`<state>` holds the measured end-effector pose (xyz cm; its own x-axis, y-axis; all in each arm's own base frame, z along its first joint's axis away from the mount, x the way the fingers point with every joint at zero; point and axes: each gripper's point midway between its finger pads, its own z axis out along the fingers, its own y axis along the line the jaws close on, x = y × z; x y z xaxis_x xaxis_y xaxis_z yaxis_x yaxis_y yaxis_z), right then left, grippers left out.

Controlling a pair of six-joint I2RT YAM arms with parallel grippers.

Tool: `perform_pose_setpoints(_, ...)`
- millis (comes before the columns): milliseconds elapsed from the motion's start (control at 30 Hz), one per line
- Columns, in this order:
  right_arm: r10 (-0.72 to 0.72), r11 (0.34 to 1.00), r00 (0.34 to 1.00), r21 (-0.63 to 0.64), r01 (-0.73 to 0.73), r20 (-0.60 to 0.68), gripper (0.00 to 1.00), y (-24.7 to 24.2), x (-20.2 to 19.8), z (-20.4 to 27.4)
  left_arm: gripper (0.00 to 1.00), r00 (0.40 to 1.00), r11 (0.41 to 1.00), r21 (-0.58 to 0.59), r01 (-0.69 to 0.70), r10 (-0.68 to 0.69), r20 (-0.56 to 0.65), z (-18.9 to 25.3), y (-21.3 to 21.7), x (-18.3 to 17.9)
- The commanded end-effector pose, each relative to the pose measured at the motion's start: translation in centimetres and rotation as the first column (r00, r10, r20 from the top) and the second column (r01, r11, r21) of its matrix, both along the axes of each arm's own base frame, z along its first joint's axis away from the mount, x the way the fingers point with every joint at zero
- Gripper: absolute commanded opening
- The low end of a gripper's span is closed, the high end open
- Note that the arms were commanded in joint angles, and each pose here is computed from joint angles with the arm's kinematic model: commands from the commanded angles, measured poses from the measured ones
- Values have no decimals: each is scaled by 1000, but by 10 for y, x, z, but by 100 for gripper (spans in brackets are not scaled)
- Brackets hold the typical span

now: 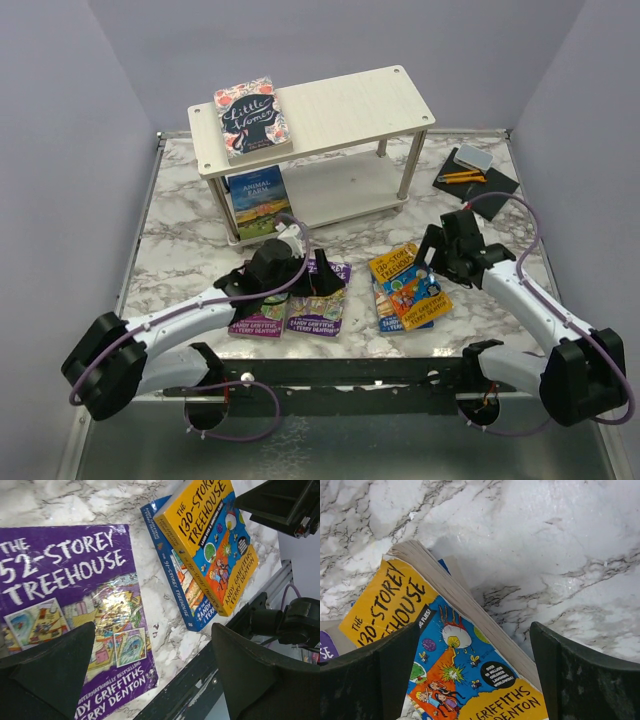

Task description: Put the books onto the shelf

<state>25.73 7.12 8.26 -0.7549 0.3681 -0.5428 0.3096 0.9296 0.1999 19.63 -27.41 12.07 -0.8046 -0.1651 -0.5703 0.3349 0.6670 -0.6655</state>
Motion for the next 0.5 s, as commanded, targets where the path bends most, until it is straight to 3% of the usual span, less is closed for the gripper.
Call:
perform_pose_setpoints(0,10,997,1000,73,-8,-23,93,9,-4,-9,99,999,995,-95,41,-42,-5,6,-32,-1)
perform_pose_setpoints(300,44,984,998,172,-34,-55,82,23,-23,-22,99,995,993,-82,82,-86,-46,-15,-62,4)
perform_pose_setpoints(467,95,968,994,238,-78,-57,66,36,-29,-21,99,996,997,-50,65,-67,-50,-25,-66,13)
